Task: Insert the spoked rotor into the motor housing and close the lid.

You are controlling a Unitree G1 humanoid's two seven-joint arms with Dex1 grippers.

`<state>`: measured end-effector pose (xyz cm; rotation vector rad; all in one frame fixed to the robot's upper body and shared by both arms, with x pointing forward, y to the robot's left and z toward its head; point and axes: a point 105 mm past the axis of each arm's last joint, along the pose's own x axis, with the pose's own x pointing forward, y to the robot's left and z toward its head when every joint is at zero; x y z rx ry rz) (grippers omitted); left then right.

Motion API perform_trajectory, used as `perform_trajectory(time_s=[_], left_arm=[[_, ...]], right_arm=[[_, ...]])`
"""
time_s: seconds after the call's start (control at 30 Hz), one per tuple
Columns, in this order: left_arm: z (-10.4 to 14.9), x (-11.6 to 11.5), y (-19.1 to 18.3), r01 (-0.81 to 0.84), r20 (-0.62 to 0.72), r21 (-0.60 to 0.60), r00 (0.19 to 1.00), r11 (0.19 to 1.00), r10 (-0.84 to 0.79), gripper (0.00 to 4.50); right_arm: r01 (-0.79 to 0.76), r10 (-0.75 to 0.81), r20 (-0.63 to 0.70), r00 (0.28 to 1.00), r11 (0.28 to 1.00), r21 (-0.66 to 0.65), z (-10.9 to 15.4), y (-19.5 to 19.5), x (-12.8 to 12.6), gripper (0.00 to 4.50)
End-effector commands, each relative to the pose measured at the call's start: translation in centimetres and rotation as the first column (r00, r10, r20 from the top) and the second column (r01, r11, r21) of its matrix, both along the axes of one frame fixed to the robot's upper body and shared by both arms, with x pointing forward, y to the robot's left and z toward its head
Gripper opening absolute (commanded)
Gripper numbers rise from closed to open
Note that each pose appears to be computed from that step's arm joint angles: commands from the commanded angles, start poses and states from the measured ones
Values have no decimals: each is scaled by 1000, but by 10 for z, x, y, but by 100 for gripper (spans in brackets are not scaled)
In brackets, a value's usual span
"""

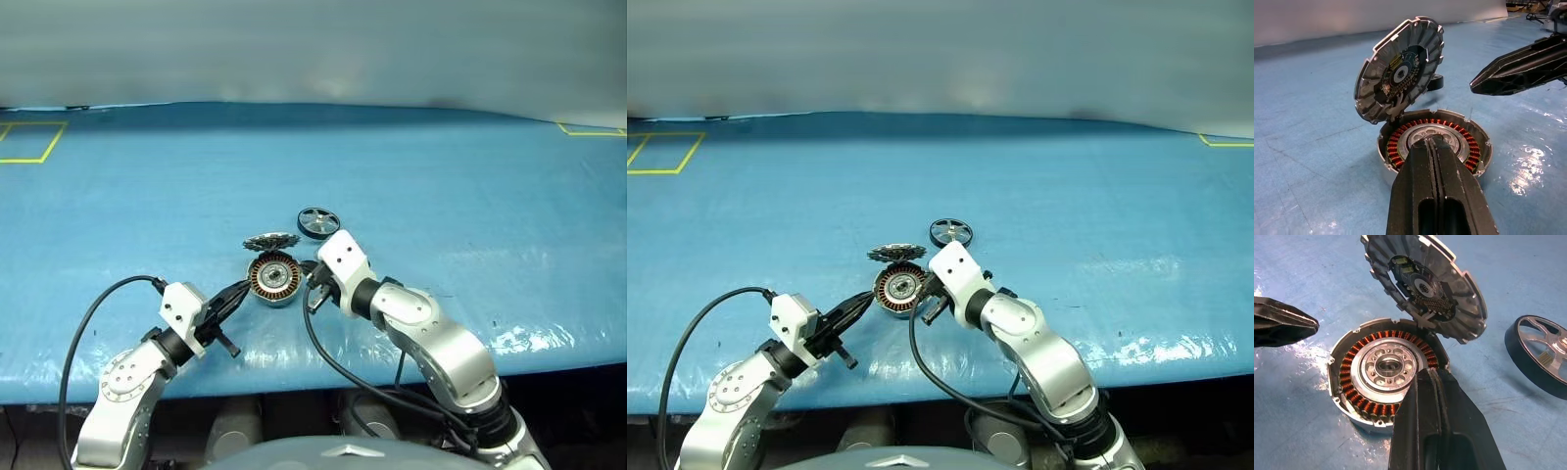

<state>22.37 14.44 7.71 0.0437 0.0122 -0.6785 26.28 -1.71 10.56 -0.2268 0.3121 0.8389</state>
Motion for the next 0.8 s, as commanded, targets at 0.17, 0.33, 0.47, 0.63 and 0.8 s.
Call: perform_trajectory(time_s=[0.17, 0.33, 0.47, 0.63, 0.8], left_arm=[[-1, 3, 12, -29, 50, -22, 998, 999, 30, 0], [-22, -1, 21, -31, 0, 7, 1000, 1000, 31, 0], [-29, -6, 22, -38, -1, 20, 999, 999, 38, 0], [-36, -11, 19, -23, -17, 40, 1000, 999, 23, 0], [-38, -12, 15, -13, -23, 35, 1000, 999, 14, 0]], right_arm=[[-26, 23, -47, 999, 999, -48, 0, 28, 9, 1], [8, -11, -55, 998, 998, -60, 1, 38, 20, 1], [3, -8, -67, 998, 997, -72, -1, 43, 21, 1], [-7, 0, -88, 996, 996, -84, -4, 46, 19, 1], [-22, 13, -106, 994, 996, -84, -7, 49, 15, 1]])
